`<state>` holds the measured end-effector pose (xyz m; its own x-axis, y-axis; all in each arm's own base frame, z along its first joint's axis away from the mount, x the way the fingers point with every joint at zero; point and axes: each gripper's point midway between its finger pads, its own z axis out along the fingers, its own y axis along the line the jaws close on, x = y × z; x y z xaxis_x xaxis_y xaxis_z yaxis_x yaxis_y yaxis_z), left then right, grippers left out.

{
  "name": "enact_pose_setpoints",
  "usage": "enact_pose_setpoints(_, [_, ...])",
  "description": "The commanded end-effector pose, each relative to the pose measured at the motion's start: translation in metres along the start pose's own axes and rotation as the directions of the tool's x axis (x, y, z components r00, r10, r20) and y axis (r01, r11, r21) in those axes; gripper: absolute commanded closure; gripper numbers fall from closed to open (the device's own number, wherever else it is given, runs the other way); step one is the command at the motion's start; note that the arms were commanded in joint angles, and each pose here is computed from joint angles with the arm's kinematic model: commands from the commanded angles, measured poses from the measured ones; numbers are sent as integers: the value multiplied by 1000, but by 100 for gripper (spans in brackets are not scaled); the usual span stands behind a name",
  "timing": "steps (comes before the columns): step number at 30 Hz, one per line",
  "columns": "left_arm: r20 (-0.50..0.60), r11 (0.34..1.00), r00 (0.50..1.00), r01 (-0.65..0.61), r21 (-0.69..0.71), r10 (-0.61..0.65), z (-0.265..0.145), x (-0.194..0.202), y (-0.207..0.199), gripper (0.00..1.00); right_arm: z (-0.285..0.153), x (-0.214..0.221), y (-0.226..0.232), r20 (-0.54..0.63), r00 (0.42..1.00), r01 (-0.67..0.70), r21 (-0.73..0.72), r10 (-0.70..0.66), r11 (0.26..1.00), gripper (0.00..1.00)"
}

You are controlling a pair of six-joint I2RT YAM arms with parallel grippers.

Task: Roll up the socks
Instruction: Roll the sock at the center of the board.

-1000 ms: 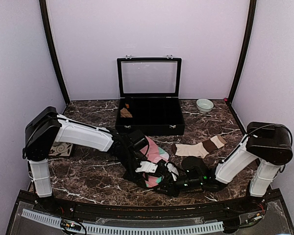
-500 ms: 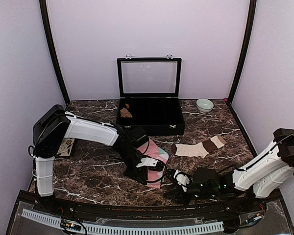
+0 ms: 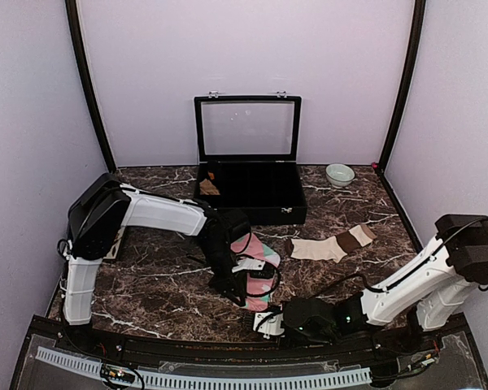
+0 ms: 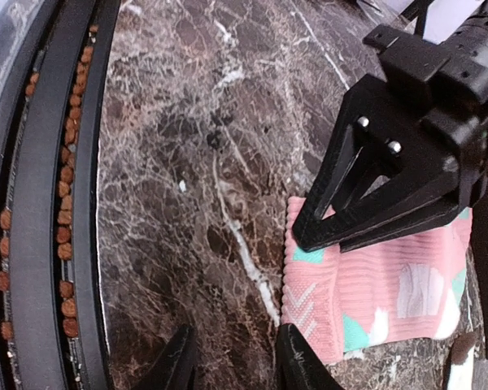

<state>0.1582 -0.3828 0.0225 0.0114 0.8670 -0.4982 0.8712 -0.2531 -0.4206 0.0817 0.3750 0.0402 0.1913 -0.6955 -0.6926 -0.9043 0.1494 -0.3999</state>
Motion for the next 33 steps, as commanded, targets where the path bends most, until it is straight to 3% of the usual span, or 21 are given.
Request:
enact_pose_setpoints(1, [-123,997,990,74,10,-72,17,34,7,82,13,5,-11,-16,993,117,30,-116,993,66])
enact_pose_setpoints(13, [-161,996,984,83,19,-79,21,39,13,82,30,0,-27,19,990,139,42,-140,989,67])
enact_pose_setpoints(19, [-160,997,984,78,21,-74,20,38,12,81,34,16,-34,2,997,78,27,-78,997,67])
enact_pose_setpoints(29, [-160,996,984,84,27,-78,14,36,13,68,37,70,-13,-81,995,-63,-49,59,997,73])
enact_pose_setpoints(33, [-155,995,983,95,-5,-95,12,34,21,53,36,82,-4,-105,989,-113,-77,105,991,76])
